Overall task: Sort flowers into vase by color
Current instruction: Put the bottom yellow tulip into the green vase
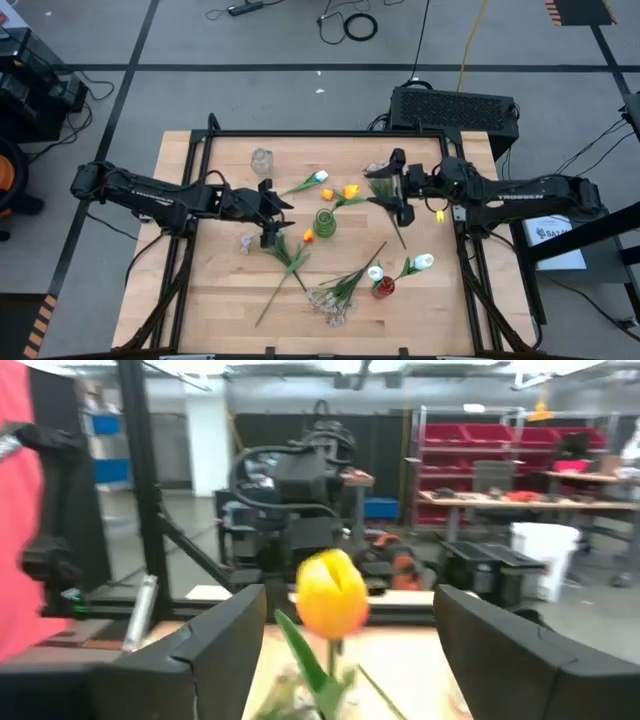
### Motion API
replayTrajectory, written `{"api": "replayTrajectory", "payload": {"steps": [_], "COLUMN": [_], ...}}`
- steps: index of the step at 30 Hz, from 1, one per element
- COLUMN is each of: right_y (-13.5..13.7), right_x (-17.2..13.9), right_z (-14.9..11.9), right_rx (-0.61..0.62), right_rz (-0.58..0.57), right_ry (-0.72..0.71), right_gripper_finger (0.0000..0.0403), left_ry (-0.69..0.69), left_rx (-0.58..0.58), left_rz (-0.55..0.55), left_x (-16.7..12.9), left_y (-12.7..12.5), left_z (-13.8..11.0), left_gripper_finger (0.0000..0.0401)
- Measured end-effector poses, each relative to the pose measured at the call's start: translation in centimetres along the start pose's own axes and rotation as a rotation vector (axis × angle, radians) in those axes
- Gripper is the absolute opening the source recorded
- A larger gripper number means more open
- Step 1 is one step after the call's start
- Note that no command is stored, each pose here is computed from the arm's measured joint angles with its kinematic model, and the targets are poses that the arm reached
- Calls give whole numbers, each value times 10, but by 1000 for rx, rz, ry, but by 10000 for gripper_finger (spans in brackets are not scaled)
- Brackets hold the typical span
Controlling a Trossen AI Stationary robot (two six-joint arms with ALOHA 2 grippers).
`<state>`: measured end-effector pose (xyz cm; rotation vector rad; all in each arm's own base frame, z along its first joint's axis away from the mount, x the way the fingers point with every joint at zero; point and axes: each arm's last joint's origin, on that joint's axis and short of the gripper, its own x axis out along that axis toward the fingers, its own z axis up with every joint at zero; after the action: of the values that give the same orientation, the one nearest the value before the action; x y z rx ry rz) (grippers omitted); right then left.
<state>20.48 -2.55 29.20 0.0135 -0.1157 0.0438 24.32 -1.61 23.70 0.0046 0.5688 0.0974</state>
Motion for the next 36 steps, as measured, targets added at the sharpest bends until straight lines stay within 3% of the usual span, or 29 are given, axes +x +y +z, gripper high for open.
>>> {"api": "replayTrajectory", "payload": {"steps": [6,17,22,28,36], "right_y": [1,2,-8,-27,-50], "right_x": [-16,-33,-34,-28,-19], "right_z": [9,19,9,-7,-34], "right_rx": [-59,-148,-176,-166,-102], "right_rz": [-81,-142,-287,-368,-447], "right_ry": [9,-1,106,224,390], "right_gripper_finger": [267,240,227,211,200], "left_ry": [1,-6,-31,-55,-62], "left_rx": [-4,52,120,184,94], "left_rz": [4,118,149,187,227], "left_x": [0,0,0,0,1], "left_y": [0,3,4,8,19], "left_z": [0,0,3,7,8], "left_gripper_finger": [216,216,216,216,216]}}
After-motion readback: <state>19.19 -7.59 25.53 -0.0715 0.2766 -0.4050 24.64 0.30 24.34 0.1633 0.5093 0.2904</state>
